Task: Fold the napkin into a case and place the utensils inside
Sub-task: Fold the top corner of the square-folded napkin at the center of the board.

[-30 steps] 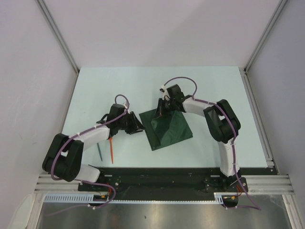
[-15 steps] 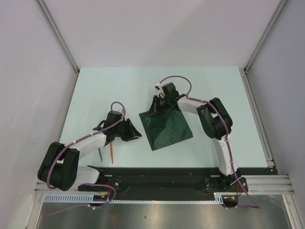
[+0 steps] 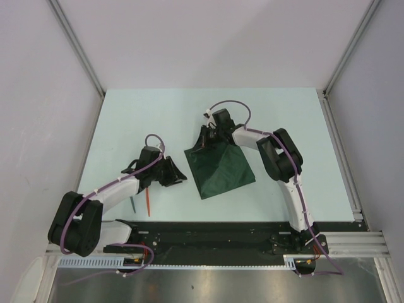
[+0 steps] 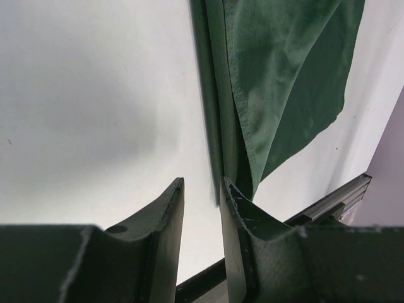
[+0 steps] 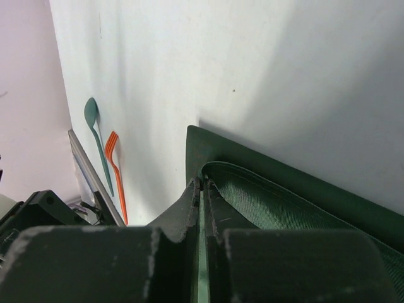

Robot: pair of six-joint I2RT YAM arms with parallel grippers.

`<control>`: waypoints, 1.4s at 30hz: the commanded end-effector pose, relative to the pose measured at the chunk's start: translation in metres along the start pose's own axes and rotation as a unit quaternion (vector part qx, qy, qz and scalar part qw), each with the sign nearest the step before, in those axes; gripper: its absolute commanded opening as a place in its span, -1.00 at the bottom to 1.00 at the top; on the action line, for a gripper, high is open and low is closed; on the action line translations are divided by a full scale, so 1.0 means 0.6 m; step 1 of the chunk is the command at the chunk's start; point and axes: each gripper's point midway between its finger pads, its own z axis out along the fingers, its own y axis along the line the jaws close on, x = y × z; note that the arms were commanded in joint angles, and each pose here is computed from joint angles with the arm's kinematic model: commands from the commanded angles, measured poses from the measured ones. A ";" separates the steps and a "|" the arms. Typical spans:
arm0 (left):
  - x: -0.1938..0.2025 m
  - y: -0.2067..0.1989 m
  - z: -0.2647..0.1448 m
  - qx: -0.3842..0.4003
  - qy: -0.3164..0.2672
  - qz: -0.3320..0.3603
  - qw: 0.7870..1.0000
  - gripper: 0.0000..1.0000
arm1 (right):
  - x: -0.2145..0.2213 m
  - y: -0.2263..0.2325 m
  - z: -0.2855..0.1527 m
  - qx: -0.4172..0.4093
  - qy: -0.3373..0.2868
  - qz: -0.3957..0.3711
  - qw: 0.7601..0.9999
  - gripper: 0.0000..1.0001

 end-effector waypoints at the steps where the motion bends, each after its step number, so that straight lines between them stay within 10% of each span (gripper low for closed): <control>1: -0.007 -0.002 -0.004 0.003 -0.010 0.001 1.000 -0.32 | -0.017 0.024 0.008 -0.025 -0.006 -0.015 1.000 -0.86; 18: -0.074 -0.084 0.012 0.047 -0.020 0.046 0.998 -0.17 | -0.082 0.127 -0.090 -0.043 -0.031 -0.082 0.995 -0.17; 24: -0.155 -0.108 0.040 -0.003 -0.051 0.074 0.996 0.11 | -0.113 0.059 -0.206 0.001 -0.091 -0.061 0.994 -0.19; 28: -0.188 -0.091 0.078 -0.062 -0.034 0.101 0.992 -0.16 | -0.112 0.006 -0.259 0.016 -0.110 -0.042 0.993 -0.23; 42: -0.201 -0.061 0.141 -0.094 -0.013 0.104 0.990 -0.15 | -0.097 -0.092 -0.259 0.009 -0.104 0.002 0.994 -0.32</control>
